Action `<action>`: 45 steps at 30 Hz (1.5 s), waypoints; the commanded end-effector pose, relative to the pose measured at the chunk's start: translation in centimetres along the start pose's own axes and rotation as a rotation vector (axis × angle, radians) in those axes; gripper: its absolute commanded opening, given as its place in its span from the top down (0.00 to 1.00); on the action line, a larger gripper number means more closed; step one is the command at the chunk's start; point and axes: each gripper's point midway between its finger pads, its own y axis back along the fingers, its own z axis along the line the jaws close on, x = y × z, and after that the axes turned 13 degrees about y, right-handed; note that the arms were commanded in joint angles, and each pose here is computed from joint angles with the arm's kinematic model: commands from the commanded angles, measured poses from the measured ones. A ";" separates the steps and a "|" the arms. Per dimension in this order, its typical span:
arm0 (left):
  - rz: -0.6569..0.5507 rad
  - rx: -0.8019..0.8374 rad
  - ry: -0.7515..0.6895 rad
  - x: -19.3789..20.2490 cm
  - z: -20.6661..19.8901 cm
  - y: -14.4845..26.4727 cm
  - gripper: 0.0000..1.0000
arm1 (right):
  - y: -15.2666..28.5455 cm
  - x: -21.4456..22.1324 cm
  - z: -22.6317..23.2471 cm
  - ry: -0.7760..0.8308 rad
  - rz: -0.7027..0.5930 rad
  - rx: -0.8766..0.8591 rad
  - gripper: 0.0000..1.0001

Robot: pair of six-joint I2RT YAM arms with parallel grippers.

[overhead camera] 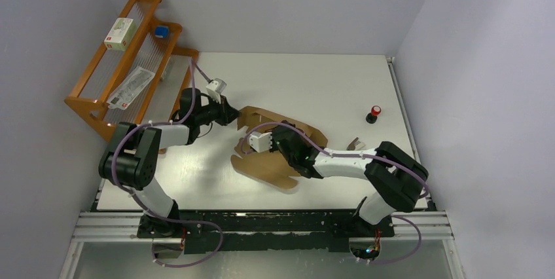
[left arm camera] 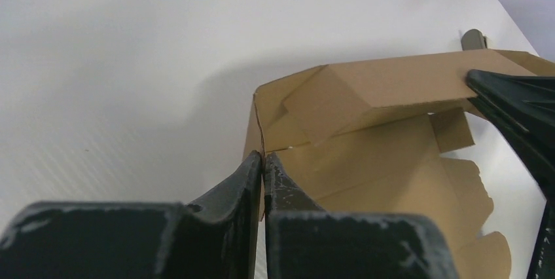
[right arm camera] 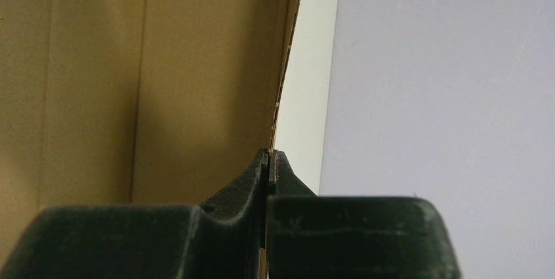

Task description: Fold the paper box

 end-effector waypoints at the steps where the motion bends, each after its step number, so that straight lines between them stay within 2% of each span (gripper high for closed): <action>1: -0.031 0.061 -0.057 -0.4 -3.6 0.2 0.91 | -0.2 -0.1 0.1 0.029 0.020 0.054 1.00; 7: -0.036 0.008 -0.038 1.0 -4.4 0.5 0.90 | 0.2 -0.3 0.0 0.065 0.023 0.105 1.00; 18: -0.073 0.070 0.014 0.8 -8.9 1.0 0.89 | 0.9 -1.0 -1.0 0.073 0.014 0.202 1.00; 22: -0.076 0.087 0.038 1.9 -10.0 1.1 0.88 | 0.8 -1.2 -1.4 0.079 0.016 0.234 1.00; 33: -0.092 0.051 0.090 4.9 -9.3 1.2 0.86 | 2.5 -1.7 -0.6 0.106 -0.029 0.308 1.00; 45: -0.072 -0.002 0.068 7.3 -8.7 1.2 0.78 | 3.7 -1.2 1.4 0.196 0.023 0.399 1.00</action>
